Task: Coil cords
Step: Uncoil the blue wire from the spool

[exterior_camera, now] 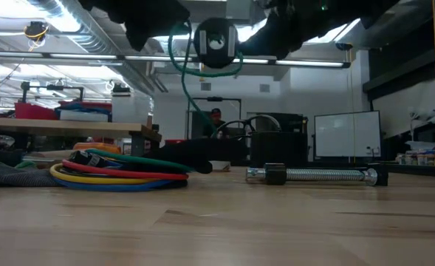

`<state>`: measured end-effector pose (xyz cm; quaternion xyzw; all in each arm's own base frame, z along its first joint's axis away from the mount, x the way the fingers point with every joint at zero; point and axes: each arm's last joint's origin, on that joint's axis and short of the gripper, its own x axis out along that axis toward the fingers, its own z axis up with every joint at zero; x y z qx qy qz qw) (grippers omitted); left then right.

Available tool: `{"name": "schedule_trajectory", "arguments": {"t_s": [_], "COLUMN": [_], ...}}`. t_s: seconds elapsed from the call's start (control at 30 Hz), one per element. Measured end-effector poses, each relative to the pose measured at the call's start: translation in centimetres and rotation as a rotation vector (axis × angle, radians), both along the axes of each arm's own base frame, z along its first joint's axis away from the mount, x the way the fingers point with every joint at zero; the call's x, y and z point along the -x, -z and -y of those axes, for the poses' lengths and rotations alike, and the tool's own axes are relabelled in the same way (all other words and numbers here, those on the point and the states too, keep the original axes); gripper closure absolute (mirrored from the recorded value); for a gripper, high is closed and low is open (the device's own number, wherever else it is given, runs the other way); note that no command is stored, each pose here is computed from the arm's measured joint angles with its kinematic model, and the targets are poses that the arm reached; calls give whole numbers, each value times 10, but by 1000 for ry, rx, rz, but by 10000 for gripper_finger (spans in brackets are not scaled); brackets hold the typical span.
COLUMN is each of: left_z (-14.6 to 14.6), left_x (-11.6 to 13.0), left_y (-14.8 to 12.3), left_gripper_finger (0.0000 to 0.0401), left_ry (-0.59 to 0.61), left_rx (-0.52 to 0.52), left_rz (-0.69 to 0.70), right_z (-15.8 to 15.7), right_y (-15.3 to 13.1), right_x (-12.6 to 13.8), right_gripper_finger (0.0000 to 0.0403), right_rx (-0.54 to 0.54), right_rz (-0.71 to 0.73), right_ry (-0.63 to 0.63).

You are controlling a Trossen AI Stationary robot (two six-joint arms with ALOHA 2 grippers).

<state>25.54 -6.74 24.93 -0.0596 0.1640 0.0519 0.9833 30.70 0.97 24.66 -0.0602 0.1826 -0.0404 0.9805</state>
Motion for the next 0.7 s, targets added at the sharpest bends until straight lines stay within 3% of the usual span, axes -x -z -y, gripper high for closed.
{"name": "schedule_trajectory", "arguments": {"t_s": [0.2, 0.4, 0.53, 0.7], "left_z": [7, -2, -8, -8], "left_x": [9, 20, 17, 2], "left_y": [14, 32, 30, 9], "left_gripper_finger": [260, 260, 260, 260], "left_ry": [15, -80, -95, -42], "left_rx": [64, 49, 5, -79], "left_rz": [-155, -361, -340, -101], "right_z": [2, 3, 3, 0], "right_y": [-3, -24, -32, -29], "right_x": [4, 15, 21, 21], "right_gripper_finger": [402, 402, 402, 402], "right_rx": [45, 49, 36, 11], "right_rz": [-6, 67, 98, 65], "right_ry": [65, 80, 48, -30]}}
